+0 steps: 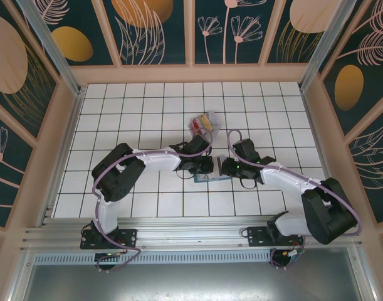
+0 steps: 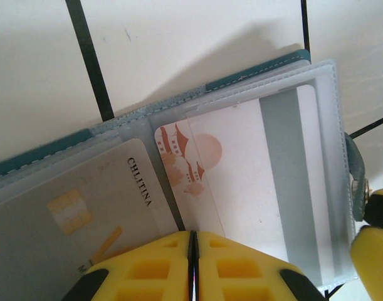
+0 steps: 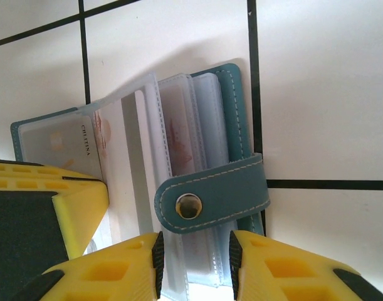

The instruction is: Put the credit cards into the card holder

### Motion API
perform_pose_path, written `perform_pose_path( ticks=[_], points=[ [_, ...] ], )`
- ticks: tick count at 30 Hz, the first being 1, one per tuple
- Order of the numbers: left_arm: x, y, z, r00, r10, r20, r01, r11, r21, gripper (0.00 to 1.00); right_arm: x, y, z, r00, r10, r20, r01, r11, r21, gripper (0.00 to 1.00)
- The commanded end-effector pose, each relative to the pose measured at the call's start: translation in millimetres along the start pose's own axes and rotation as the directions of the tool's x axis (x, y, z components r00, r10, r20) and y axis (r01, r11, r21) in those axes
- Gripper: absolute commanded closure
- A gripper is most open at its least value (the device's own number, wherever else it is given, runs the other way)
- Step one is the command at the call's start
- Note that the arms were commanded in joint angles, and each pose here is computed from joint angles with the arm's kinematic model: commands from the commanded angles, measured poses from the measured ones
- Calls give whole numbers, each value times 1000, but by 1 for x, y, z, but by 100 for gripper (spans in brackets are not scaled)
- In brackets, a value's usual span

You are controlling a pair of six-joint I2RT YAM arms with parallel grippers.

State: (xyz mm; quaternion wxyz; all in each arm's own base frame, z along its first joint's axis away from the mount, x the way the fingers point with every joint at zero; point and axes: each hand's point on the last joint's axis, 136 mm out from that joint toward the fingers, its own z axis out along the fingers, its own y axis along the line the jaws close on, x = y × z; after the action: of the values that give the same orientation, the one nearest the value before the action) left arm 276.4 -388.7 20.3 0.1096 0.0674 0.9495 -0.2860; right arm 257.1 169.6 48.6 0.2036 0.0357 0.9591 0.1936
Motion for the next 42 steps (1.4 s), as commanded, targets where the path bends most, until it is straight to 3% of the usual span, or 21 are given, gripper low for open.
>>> perform_pose_path(
  ticks=[1, 12, 29, 42],
  points=[
    [17, 19, 11, 998, -23, -53, 20, 999, -50, 88, 2, -5, -6, 1000, 11, 6, -12, 1000, 28, 65],
    [17, 19, 11, 998, -23, -56, 20, 999, -50, 88, 14, 7, 13, 998, 12, -55, -14, 999, -42, 65],
    [16, 18, 10, 998, -23, -53, 21, 999, -49, 88, 14, -9, 17, 998, -15, -53, 17, 999, 49, 64],
    [16, 17, 11, 998, -20, -57, 17, 999, -48, 88, 10, 24, 17, 997, -50, -58, 46, 997, -55, 65]
  ],
)
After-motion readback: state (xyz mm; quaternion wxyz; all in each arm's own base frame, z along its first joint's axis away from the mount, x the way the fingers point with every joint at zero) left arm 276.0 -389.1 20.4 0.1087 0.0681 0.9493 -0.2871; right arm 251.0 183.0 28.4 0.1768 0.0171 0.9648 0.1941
